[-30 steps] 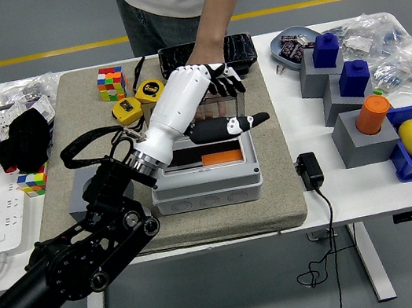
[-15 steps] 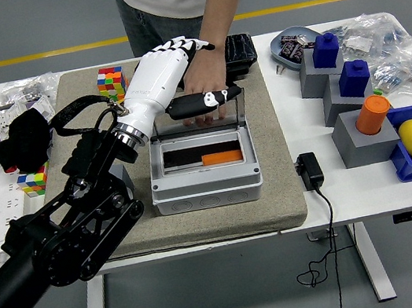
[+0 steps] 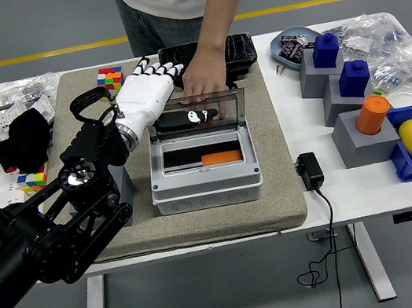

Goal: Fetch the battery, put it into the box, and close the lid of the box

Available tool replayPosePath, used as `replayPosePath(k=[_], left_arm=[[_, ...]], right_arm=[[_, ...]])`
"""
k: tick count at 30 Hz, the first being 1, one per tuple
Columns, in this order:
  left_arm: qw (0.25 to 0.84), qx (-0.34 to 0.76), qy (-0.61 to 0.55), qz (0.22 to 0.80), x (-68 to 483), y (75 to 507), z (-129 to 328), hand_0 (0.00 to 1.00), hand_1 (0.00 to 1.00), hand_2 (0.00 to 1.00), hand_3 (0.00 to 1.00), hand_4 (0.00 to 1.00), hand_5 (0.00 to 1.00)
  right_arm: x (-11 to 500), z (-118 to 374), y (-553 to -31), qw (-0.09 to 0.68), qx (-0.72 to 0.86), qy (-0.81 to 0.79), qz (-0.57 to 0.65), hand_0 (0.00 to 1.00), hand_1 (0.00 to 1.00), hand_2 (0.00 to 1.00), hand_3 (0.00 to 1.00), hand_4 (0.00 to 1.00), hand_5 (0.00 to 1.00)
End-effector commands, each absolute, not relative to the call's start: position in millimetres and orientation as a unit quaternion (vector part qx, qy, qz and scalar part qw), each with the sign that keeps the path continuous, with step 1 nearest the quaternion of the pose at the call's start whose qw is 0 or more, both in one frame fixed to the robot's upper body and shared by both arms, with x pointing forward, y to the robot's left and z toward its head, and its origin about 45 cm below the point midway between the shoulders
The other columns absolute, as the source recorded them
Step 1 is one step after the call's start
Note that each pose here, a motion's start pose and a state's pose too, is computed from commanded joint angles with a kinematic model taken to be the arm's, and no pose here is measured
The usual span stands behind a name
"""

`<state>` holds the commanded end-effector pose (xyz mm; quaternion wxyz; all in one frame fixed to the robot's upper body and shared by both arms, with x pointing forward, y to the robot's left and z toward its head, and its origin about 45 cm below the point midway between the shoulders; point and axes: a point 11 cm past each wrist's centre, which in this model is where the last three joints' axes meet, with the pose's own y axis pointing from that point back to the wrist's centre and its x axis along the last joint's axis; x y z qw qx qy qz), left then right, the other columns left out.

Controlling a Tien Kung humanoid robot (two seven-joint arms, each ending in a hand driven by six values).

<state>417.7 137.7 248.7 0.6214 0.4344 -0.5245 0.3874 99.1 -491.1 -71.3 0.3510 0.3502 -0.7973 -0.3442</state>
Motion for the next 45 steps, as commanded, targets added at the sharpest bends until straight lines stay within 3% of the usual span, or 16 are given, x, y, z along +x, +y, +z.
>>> replayPosePath(k=[4, 5, 10, 11, 16, 17, 22, 23, 45], left_arm=[[0.624, 0.435, -0.538, 0.363, 410.3, 133.0, 250.0, 0.998, 0.998, 0.942, 0.891, 0.998, 0.998], [0.625, 0.433, -0.540, 0.361, 408.8, 131.7, 251.1, 0.998, 0.957, 0.870, 0.846, 0.998, 0.998], [0.638, 0.431, -0.535, 0.349, 403.9, 127.8, 250.6, 0.998, 0.957, 0.870, 0.846, 0.998, 0.998], [0.642, 0.431, -0.532, 0.345, 402.6, 127.4, 248.5, 0.903, 0.841, 0.803, 0.803, 0.998, 0.998], [0.656, 0.406, -0.537, 0.342, 394.5, 120.5, 249.6, 0.903, 0.841, 0.803, 0.803, 0.998, 0.998], [0.661, 0.400, -0.534, 0.342, 392.2, 118.3, 250.0, 0.605, 0.757, 0.764, 0.767, 0.998, 0.998], [0.672, 0.398, -0.528, 0.333, 385.3, 114.3, 247.0, 0.605, 0.757, 0.764, 0.767, 0.998, 0.998], [0.673, 0.397, -0.528, 0.333, 384.4, 113.8, 246.8, 0.322, 0.652, 0.715, 0.748, 0.998, 0.998], [0.702, 0.407, -0.496, 0.308, 351.0, 97.5, 241.8, 0.274, 0.620, 0.694, 0.743, 0.998, 0.998]], right_arm=[[98.9, -70.4, -493.1, 0.351, 0.349, -0.798, -0.343, 0.913, 0.885, 0.828, 0.845, 0.998, 0.998], [98.8, -70.3, -493.3, 0.351, 0.348, -0.798, -0.343, 0.913, 0.885, 0.828, 0.846, 0.998, 0.998], [97.6, -70.7, -493.2, 0.353, 0.348, -0.798, -0.343, 0.913, 0.885, 0.828, 0.846, 0.998, 0.998], [97.6, -70.7, -493.1, 0.353, 0.348, -0.798, -0.343, 0.914, 0.886, 0.828, 0.846, 0.998, 0.998], [96.6, -70.7, -493.6, 0.354, 0.348, -0.798, -0.343, 0.914, 0.886, 0.828, 0.846, 0.998, 0.998], [95.9, -70.8, -493.7, 0.355, 0.348, -0.797, -0.343, 0.913, 0.886, 0.828, 0.847, 0.998, 0.998], [95.9, -70.7, -494.0, 0.355, 0.347, -0.797, -0.343, 0.913, 0.886, 0.828, 0.847, 0.998, 0.998], [96.1, -70.6, -494.0, 0.355, 0.347, -0.797, -0.343, 0.915, 0.886, 0.828, 0.847, 0.998, 0.998], [96.0, -71.3, -492.6, 0.352, 0.347, -0.798, -0.345, 0.915, 0.886, 0.829, 0.847, 0.998, 0.998]])
